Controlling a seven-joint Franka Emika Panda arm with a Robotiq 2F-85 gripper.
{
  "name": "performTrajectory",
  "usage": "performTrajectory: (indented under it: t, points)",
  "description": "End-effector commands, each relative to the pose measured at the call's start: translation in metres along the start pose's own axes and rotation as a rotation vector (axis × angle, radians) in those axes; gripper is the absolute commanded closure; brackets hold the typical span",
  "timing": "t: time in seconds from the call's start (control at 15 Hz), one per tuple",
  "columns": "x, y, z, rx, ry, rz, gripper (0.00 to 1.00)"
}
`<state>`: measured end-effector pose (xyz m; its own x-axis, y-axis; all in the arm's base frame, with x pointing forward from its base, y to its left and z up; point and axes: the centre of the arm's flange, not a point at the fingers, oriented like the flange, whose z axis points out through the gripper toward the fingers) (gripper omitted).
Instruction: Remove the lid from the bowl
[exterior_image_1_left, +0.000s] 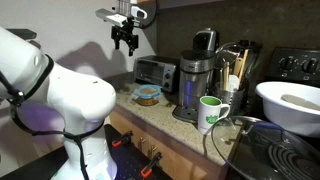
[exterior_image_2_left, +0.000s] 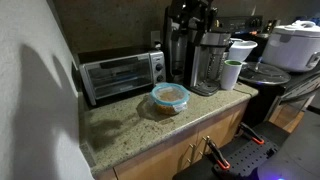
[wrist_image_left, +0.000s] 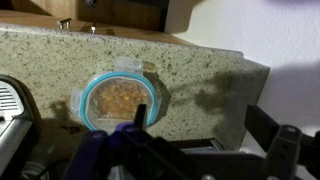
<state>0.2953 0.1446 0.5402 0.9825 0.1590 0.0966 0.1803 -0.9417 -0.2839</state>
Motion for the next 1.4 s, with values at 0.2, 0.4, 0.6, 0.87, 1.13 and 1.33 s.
performTrajectory:
  t: [0.2,0.4,0.6,0.87,1.13,1.33]
  points:
    - [0.000,0.000,0.000,0.000,0.000,0.000,0.00]
    - [-0.001,0.003,0.003,-0.002,0.013,0.013,0.00]
    - [-0.007,0.023,0.026,0.018,0.042,0.095,0.00]
    - [-0.013,0.054,0.060,0.055,0.085,0.246,0.00]
    - [-0.018,0.075,0.086,0.070,0.121,0.341,0.00]
    - [-0.015,0.082,0.094,0.069,0.154,0.393,0.00]
